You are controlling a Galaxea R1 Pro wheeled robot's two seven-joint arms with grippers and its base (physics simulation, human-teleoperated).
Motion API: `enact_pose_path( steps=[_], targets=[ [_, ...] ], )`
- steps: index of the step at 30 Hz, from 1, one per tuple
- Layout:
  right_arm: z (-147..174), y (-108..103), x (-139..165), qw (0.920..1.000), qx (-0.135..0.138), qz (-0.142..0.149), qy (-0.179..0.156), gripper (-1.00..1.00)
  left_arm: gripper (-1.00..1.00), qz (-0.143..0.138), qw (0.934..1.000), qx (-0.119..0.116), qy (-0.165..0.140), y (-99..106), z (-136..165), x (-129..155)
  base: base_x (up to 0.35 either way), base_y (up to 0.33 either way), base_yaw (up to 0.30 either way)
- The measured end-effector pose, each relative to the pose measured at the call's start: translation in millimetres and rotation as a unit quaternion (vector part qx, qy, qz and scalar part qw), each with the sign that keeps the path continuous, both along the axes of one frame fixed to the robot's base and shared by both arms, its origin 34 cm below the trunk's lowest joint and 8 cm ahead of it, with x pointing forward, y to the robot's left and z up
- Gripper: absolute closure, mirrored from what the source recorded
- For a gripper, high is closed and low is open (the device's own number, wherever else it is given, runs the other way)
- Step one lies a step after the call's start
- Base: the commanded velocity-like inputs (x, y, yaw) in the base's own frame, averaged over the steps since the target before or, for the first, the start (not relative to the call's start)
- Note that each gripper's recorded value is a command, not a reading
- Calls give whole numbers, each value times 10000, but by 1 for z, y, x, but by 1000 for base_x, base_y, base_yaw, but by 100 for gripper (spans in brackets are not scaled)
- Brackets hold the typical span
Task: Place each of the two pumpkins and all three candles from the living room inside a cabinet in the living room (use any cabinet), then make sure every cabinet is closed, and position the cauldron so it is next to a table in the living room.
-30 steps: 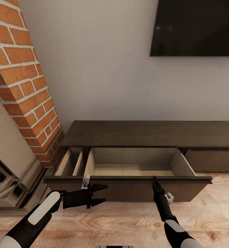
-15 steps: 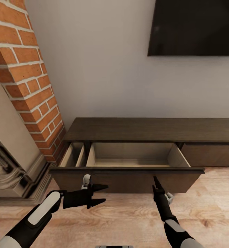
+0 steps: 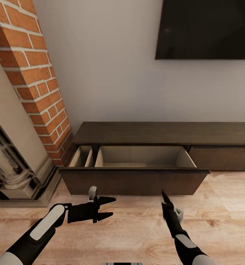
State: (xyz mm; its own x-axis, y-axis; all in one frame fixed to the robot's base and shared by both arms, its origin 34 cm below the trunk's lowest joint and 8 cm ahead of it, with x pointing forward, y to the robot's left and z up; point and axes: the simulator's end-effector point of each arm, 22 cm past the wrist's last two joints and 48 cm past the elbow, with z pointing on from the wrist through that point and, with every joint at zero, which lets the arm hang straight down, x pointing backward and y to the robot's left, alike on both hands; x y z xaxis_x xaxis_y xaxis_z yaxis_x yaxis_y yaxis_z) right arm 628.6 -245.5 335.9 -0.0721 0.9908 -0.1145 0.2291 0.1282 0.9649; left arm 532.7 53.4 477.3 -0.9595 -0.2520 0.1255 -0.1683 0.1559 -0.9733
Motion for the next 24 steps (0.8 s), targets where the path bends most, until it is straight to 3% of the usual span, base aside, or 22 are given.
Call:
enact_pose_path(
  steps=[5, 9, 11, 13, 18, 22, 24],
  targets=[
    [-13, 6, -3, 9991, 183, 162, 333, -100, -100, 59, 10000, 29, 8, 4, -2, 3, -15, 0, 0],
    [-19, 34, -13, 9916, 847, 797, 568, -100, -100, 155, 9996, 212, -36, 25, -6, 8, -3, 0, 0],
    [-21, 35, -19, 9877, 930, 1058, 671, -100, -100, 194, 9994, 289, -45, 34, -8, 10, 0, 0, 0],
    [-28, 25, -31, 9822, 734, 1490, 876, -100, -100, 225, 9991, 362, -76, 41, -7, 12, 0, 0, 0],
    [-37, 25, -52, 9703, 412, 2073, 1177, -100, -100, 217, 9986, 443, -188, 44, 0, 13, 0, 0, 0],
    [-38, 33, -62, 9626, 226, 2378, 1277, -100, -100, 203, 9978, 578, -235, 45, 2, 12, 0, 0, 0],
    [-37, 36, -65, 9598, 167, 2480, 1300, -100, -100, 190, 9965, 782, -204, 47, -3, 11, 0, 0, 0]
  ],
)
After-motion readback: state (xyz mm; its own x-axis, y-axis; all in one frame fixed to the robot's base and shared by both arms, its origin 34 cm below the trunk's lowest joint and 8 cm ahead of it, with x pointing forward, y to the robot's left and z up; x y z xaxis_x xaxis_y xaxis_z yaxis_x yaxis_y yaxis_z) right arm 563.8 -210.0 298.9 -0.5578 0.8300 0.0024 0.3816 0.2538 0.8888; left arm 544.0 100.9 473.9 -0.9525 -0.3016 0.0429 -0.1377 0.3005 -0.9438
